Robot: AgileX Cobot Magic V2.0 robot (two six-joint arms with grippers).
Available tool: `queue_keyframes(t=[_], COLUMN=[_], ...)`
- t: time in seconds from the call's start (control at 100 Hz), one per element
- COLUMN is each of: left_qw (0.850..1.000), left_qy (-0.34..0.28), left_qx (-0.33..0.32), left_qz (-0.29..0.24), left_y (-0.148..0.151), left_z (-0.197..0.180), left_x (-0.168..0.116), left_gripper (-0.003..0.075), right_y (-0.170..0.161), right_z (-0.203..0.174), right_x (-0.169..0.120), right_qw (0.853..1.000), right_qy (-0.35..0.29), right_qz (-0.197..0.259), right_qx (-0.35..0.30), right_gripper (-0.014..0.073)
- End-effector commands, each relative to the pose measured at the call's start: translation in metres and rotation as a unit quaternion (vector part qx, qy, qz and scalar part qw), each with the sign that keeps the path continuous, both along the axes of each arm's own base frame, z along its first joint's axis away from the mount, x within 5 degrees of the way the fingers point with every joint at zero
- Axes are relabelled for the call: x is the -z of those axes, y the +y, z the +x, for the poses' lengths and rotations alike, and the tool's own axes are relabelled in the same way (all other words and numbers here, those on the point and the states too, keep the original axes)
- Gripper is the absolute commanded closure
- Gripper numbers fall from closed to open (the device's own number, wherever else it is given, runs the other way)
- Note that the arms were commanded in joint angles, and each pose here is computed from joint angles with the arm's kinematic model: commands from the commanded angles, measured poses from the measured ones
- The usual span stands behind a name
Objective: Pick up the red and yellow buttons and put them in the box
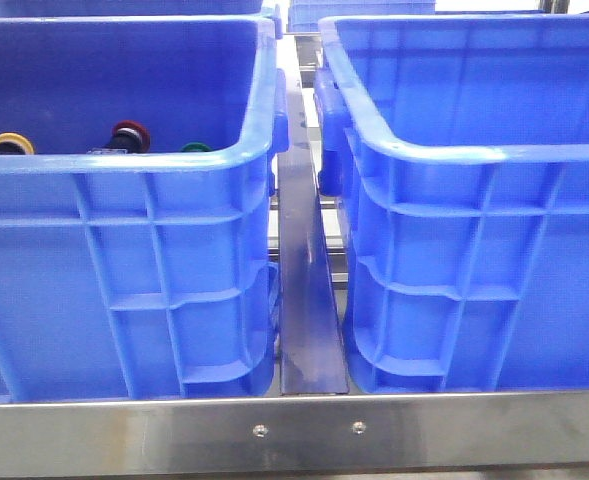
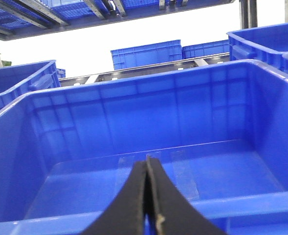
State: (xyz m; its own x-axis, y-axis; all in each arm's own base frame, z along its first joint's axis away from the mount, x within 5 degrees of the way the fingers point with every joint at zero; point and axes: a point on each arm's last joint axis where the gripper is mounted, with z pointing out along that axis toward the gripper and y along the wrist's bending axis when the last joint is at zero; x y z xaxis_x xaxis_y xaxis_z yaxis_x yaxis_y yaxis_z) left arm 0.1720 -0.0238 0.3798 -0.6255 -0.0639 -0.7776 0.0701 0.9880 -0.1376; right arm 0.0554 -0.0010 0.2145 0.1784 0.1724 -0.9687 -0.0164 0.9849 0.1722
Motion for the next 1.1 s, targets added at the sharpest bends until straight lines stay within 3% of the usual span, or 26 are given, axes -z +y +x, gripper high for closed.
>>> queue_keyframes(t=[0.0, 0.24, 0.46, 0.74, 1.09], left_qw=[0.998, 0.993, 0.991, 0.989, 0.989], left_qy=[-0.046, -0.008, 0.019, 0.035, 0.053], left_qx=[0.039, 0.113, 0.115, 0.111, 0.093], left_qz=[-0.020, 0.014, 0.059, 0.090, 0.102], left_y=[-0.017, -0.064, -0.090, -0.106, -0.110], left_z=[0.011, 0.065, 0.129, 0.179, 0.204], left_x=[-0.015, 0.000, 0.017, 0.038, 0.069], left_gripper=[0.0225, 0.0225, 0.0226, 0.0226, 0.0226], right_y=[0.000, 0.000, 0.000, 0.000, 0.000], right_z=[-0.003, -0.003, -0.003, -0.003, -0.003], right_x=[-0.007, -0.007, -0.007, -0.007, -0.007], right_qw=[0.999, 0.999, 0.999, 0.999, 0.999], right_qy=[-0.049, -0.049, -0.049, -0.049, -0.049], right_qz=[-0.007, -0.007, -0.007, -0.007, -0.007], right_qx=[0.001, 0.001, 0.001, 0.001, 0.001], right_gripper=[0.0664, 0.0664, 0.0664, 0.0664, 0.0664])
